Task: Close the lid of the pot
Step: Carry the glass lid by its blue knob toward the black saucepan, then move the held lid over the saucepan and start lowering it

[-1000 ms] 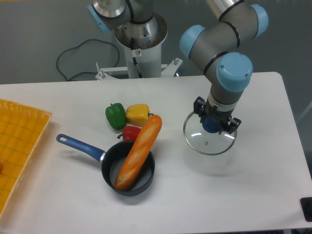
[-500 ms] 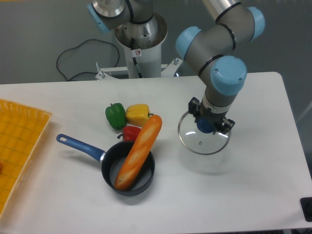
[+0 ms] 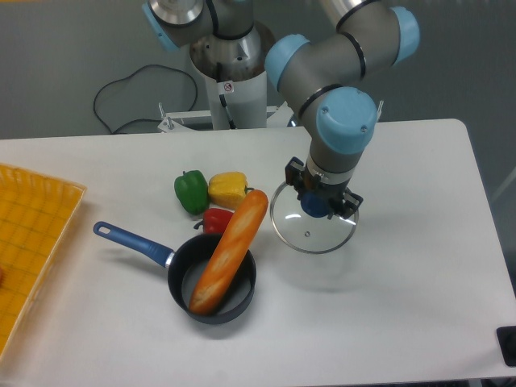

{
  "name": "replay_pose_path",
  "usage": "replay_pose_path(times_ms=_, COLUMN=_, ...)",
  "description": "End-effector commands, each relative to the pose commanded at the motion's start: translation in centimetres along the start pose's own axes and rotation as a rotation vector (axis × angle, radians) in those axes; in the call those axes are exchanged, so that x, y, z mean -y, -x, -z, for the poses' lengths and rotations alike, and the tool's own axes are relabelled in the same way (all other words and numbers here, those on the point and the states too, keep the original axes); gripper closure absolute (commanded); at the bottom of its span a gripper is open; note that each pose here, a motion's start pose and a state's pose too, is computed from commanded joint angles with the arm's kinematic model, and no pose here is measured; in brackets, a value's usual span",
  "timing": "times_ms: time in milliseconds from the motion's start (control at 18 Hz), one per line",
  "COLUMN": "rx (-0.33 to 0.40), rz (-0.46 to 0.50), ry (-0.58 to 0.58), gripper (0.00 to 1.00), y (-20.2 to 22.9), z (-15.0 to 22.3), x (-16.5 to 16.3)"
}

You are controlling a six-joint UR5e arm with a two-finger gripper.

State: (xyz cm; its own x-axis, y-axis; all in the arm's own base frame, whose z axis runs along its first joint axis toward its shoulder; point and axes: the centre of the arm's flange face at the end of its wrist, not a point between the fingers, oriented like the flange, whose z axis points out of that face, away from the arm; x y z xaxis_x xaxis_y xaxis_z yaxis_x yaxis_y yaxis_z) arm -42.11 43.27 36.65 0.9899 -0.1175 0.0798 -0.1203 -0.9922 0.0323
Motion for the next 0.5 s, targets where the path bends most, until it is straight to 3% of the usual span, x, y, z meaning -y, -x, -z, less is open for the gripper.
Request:
replay_pose_path(times_ms=278, rx=0.014, rz=-0.005, ry=-0.006, gripper=0.56, y=-0.7, z=2.1, x=0.0)
replay_pose_path(times_ms=500, rx=0.008, rz=-0.034, ry=0.002, gripper=0.55, y=-2.0, z=3.4, x=1.9)
